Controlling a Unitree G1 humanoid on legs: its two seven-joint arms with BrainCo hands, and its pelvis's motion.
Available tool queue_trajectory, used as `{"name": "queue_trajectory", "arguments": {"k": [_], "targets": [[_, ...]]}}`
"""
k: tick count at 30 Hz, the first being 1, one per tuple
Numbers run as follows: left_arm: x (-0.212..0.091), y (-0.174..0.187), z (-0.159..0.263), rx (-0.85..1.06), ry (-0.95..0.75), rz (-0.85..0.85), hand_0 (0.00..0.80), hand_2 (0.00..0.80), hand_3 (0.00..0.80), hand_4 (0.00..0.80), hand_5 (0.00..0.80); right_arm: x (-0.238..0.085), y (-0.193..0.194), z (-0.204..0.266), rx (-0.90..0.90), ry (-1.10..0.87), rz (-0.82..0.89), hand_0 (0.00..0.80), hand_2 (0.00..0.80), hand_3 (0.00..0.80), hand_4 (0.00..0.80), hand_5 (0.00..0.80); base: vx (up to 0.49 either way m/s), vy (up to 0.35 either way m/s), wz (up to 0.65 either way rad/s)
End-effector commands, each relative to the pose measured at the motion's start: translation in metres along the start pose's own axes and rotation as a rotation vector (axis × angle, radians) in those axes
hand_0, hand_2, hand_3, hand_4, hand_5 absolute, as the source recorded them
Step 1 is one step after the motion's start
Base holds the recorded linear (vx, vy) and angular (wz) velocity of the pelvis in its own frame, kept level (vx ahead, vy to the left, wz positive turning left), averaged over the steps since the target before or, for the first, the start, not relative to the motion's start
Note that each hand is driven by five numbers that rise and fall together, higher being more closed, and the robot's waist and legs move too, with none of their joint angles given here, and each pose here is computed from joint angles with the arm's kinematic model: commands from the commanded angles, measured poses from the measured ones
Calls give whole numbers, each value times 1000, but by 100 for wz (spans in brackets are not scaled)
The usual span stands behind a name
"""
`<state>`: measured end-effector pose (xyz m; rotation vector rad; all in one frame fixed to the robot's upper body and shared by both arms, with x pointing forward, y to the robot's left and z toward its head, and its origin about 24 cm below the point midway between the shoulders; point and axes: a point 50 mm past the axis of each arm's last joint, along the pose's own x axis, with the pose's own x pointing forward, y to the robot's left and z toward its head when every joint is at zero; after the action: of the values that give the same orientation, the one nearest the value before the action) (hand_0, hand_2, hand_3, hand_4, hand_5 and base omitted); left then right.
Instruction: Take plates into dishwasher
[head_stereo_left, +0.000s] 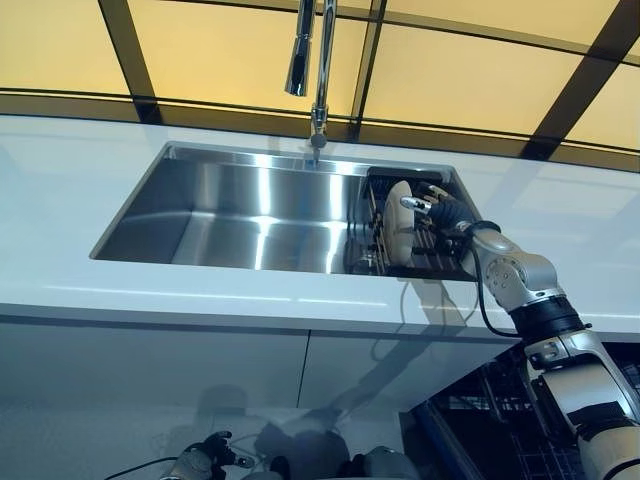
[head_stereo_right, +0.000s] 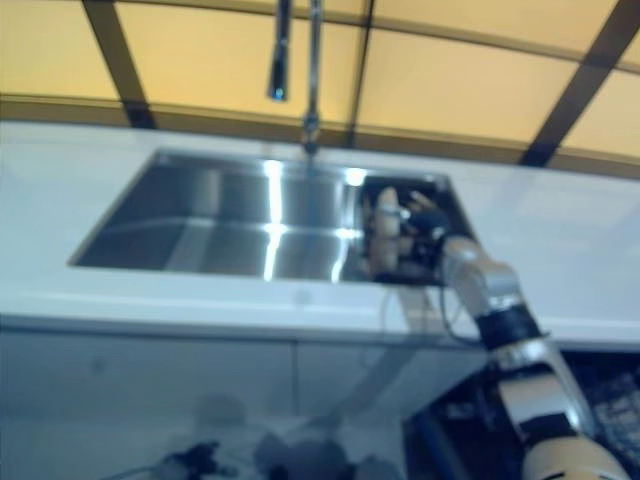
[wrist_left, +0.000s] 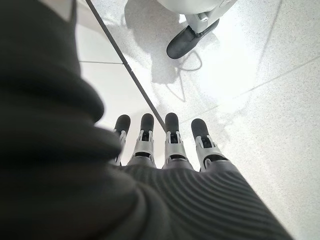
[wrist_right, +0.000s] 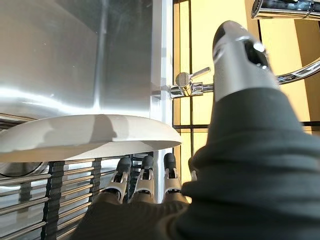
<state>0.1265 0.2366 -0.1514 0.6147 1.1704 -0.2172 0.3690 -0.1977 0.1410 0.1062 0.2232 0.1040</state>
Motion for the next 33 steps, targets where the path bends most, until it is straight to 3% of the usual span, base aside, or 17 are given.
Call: {"name": "queue_trajectory", "arguments": {"k": [1, 33], "targets": [[2, 12, 19, 9, -53, 25, 0, 0, 0, 0, 0, -1, -6, 38, -13, -110, -6, 0, 0, 0, 0, 0, 0, 0, 0], [1, 13, 19, -4, -51, 31, 0, 0, 0, 0, 0, 0, -15, 23, 9, -1, -1, 0, 0, 0, 0, 0, 0, 0, 0]]}}
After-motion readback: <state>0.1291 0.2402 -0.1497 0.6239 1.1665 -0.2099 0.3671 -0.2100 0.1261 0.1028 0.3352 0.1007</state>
